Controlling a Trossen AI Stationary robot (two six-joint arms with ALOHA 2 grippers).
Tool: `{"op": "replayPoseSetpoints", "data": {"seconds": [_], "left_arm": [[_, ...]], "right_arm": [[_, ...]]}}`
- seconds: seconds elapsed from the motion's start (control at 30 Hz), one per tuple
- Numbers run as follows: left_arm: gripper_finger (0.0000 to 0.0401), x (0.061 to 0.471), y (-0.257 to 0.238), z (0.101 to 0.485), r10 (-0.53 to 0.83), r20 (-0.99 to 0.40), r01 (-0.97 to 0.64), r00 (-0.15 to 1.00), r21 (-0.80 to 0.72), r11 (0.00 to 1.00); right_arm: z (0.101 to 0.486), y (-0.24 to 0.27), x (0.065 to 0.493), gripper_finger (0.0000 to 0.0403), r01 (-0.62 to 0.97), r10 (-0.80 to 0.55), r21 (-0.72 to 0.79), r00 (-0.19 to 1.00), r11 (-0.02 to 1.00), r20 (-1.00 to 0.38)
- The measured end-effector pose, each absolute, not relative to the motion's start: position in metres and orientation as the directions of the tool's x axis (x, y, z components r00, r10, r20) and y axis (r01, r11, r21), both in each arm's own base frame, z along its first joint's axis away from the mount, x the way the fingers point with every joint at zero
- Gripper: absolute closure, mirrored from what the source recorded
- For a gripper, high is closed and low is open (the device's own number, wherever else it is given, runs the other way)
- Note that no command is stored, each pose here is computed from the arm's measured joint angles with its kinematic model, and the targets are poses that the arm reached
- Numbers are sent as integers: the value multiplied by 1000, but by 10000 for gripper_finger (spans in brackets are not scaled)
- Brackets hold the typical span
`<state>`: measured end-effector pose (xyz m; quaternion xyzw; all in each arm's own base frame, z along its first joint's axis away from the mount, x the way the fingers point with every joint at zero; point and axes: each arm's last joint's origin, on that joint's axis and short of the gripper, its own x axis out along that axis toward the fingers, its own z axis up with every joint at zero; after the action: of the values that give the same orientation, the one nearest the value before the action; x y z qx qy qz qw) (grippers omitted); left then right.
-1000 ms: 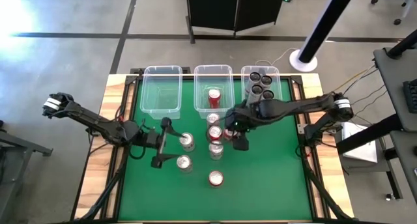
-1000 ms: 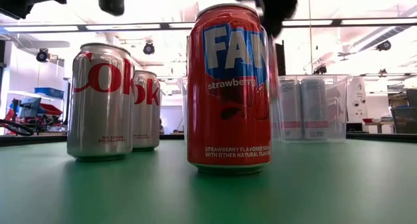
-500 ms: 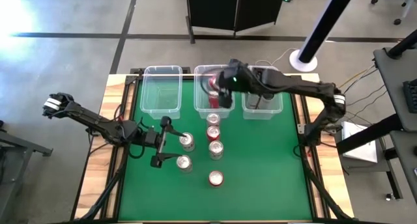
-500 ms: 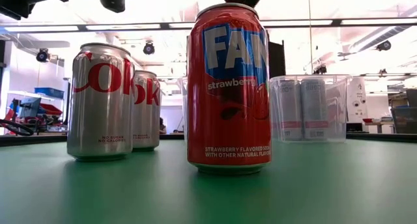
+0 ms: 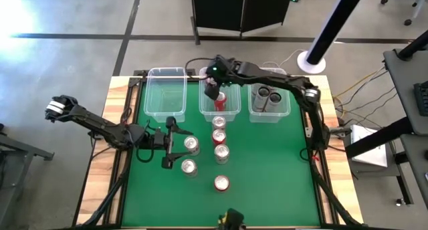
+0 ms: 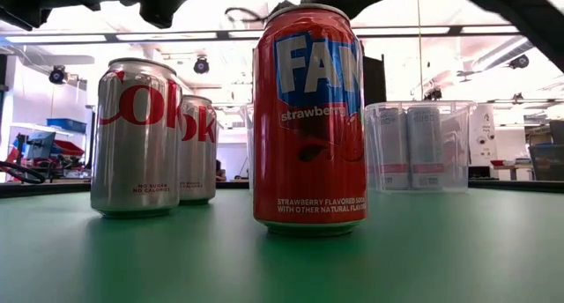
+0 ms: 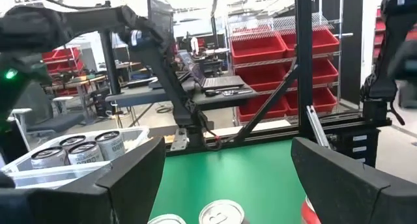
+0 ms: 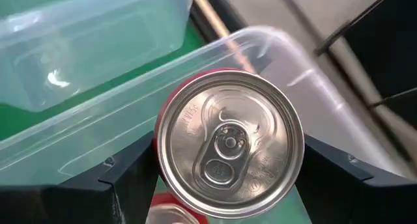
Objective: Sort soda cans
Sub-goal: Put the center orange soda can into the top center transparent bin aligned with the other orange soda can
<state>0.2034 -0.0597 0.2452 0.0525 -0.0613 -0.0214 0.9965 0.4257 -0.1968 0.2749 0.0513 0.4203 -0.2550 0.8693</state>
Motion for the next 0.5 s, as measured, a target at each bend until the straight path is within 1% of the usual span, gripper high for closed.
{"op": "replayPoseSetpoints", "data": {"seconds": [0.1,0.3,0.4,0.5], "left_arm": [[85,203,-60,246,-49,125,35,991,106,994],[85,203,-59,247,-48,136,34,990,102,994],[85,203,-60,247,-67,138,53,988,104,993],[85,202,-61,248,-99,143,84,985,107,991]], "right_arm": [[261,-202,435,114,517,-379,-97,475,851,-794],[232,-221,439,109,624,-357,-40,393,781,-847],[226,-228,438,103,652,-361,-32,378,758,-852],[225,-230,438,89,653,-360,-30,378,757,-853]]}}
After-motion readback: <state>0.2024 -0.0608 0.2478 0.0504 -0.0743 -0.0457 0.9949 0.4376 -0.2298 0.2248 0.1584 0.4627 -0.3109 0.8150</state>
